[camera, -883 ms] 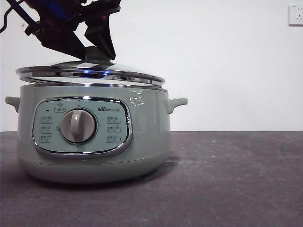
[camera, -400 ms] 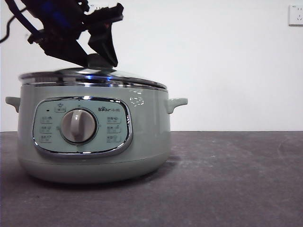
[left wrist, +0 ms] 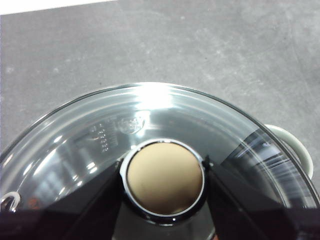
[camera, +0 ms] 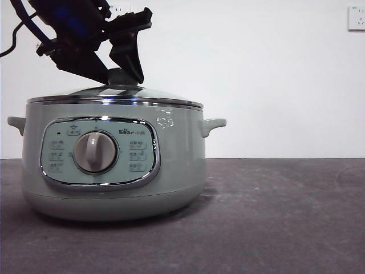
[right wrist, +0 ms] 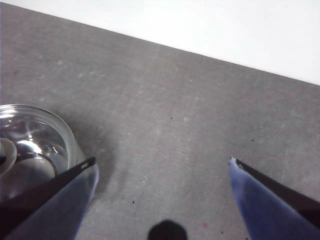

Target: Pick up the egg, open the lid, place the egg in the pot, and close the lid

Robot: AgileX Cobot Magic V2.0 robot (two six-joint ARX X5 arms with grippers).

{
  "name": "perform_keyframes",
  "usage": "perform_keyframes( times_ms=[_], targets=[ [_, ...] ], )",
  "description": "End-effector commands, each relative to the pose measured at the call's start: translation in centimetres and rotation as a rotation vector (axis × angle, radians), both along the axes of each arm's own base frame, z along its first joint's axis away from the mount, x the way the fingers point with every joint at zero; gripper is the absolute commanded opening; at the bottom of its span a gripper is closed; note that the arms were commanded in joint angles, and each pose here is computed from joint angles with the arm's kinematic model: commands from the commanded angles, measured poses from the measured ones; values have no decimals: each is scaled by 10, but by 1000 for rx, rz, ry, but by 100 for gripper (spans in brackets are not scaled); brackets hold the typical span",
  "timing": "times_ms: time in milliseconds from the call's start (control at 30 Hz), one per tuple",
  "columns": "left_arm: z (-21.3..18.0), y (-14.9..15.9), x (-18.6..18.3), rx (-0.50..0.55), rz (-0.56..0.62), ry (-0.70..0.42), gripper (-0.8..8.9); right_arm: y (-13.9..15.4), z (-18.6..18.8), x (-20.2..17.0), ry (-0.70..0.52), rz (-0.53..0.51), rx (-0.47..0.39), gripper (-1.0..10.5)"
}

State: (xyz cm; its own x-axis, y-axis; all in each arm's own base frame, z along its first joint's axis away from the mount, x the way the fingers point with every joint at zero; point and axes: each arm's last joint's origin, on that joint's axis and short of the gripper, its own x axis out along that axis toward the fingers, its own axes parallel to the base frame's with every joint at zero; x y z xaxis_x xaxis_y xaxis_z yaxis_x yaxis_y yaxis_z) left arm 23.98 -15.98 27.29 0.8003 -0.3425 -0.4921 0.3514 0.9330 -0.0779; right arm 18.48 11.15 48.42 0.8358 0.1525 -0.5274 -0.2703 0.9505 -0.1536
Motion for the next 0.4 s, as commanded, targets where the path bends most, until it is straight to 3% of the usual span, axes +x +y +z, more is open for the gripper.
perform_keyframes(
  times_ms=[33, 100, 400],
  targets=[
    [-14, 1, -2, 59, 2, 71, 355, 0, 0, 0, 1, -8, 9, 441],
    [-13, 1, -2, 56, 1, 66, 496, 0, 0, 0, 1, -8, 9, 441],
    [21, 0, 0, -24, -3, -53, 503, 0, 0, 0, 3, -4, 11, 441]
  ],
)
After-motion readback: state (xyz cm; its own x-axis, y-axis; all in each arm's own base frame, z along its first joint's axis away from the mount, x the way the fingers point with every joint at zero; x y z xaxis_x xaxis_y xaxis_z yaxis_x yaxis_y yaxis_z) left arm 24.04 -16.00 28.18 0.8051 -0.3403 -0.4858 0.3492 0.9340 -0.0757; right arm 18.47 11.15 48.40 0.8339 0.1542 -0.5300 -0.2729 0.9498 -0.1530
